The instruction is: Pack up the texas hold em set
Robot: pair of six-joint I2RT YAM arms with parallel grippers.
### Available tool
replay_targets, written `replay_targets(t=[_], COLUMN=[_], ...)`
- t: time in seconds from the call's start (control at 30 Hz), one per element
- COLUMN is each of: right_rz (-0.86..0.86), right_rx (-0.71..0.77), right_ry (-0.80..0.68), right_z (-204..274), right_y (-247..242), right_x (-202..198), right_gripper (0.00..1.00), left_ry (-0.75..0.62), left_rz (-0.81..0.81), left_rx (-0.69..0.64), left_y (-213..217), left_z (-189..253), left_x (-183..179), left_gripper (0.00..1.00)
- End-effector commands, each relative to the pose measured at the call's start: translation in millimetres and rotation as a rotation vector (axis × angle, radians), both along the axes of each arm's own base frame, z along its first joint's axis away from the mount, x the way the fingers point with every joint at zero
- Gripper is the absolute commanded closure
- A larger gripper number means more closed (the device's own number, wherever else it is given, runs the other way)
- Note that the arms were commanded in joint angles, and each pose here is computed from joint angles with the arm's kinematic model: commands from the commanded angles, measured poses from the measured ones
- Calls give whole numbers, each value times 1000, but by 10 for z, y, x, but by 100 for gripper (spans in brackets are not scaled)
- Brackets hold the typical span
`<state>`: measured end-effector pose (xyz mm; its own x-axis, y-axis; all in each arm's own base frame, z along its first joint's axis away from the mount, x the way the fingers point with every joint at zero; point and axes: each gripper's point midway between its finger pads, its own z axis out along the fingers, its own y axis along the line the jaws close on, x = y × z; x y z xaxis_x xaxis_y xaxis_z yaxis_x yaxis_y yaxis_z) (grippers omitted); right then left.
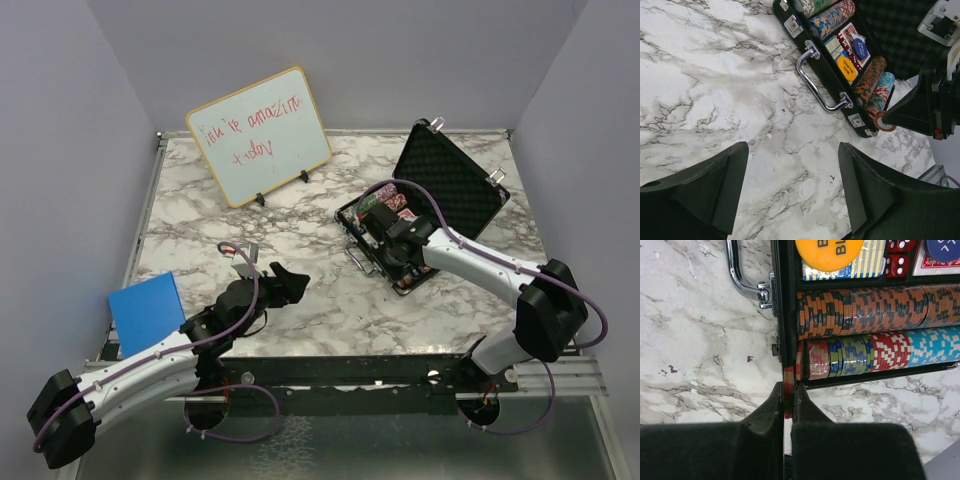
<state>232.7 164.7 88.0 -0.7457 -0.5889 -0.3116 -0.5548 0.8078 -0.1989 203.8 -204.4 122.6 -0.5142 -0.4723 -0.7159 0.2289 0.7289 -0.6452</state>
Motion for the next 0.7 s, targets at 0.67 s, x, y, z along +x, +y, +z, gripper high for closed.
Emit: replay_targets(t=[0.67], right_rz=[-28], right_rx=[-131], right_ry=[-28], right_z=[-158], right_y=[-180], right_x=[148], right_gripper=[96], left_ry=[-27], left_rz=[34], left_rx=[15], left_y=[73], left_z=[69], left_x=[41], left_gripper=[21])
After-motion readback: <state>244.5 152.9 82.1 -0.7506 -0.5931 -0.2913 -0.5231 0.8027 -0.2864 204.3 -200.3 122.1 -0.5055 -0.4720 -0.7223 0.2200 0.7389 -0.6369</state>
